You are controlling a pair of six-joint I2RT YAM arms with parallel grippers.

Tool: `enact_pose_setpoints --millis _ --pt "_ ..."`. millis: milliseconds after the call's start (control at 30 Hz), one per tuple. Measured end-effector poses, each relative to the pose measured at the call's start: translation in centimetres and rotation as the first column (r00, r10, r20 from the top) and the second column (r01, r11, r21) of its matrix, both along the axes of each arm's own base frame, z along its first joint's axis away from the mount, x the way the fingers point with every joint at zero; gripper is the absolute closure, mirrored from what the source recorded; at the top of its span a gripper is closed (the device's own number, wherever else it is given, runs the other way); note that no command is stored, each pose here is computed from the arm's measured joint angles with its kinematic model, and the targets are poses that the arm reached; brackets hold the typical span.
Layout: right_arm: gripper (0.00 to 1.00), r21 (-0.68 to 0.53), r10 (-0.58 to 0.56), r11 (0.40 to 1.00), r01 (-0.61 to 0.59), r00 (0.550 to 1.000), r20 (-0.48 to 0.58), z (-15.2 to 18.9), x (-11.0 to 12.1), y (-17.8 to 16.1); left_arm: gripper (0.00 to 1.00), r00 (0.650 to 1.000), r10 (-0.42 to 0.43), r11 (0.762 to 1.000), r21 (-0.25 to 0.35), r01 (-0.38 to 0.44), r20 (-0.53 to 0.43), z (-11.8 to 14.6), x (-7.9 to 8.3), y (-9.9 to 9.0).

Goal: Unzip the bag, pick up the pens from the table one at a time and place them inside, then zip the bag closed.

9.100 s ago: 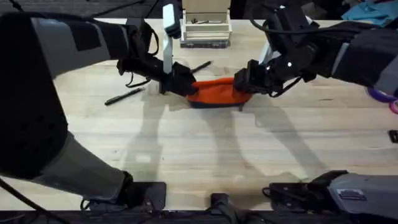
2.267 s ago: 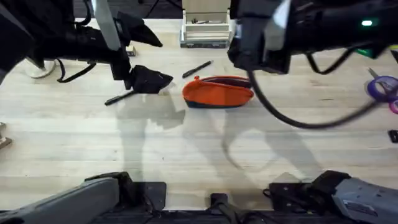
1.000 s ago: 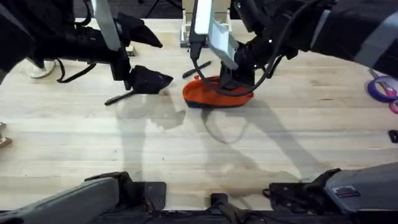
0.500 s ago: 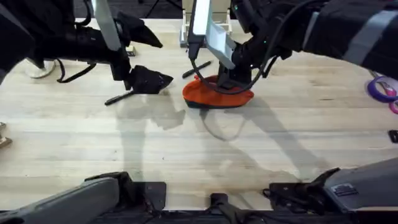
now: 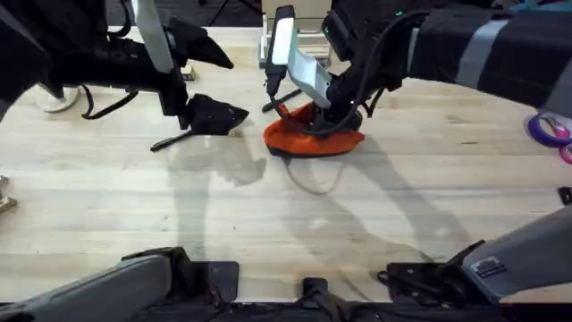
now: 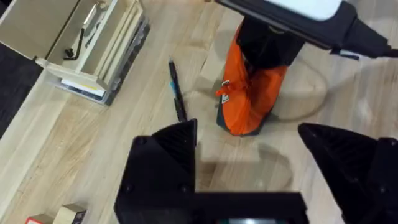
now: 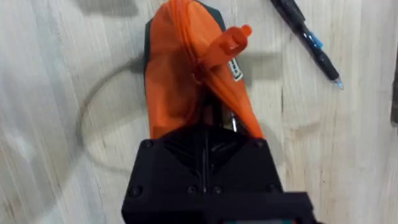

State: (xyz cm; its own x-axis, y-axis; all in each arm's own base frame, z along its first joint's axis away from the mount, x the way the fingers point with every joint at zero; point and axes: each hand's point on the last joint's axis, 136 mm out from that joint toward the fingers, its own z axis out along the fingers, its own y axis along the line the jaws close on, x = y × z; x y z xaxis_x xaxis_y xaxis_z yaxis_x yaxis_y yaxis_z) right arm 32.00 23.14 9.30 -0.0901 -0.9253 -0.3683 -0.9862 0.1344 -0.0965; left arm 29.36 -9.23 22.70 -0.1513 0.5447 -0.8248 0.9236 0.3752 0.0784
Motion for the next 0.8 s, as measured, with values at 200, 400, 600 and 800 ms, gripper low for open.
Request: enact_pose_setpoints --millis 200,400,600,800 --pt "0.291 -0.001 -0.006 1.000 0.006 1.000 -0.001 -0.01 0.06 -0.09 0.007 1.000 0.000 1.000 0.000 0.000 0.000 0.00 0.00 0.00" --pt "0.005 -0.001 -0.005 1.000 0.005 1.000 -0.001 -0.01 0.03 -0.09 0.008 1.000 0.000 1.000 0.000 0.000 0.000 0.00 0.00 0.00" --pt "0.005 -0.001 -0.005 1.000 0.005 1.000 -0.001 -0.01 0.04 -0.09 0.007 1.000 0.000 1.000 0.000 0.000 0.000 -0.01 0.00 0.00" --pt "0.005 -0.001 -0.007 1.000 0.007 1.000 -0.002 -0.01 0.04 -0.08 0.007 1.000 0.000 1.000 0.000 0.000 0.000 -0.01 0.00 0.00"
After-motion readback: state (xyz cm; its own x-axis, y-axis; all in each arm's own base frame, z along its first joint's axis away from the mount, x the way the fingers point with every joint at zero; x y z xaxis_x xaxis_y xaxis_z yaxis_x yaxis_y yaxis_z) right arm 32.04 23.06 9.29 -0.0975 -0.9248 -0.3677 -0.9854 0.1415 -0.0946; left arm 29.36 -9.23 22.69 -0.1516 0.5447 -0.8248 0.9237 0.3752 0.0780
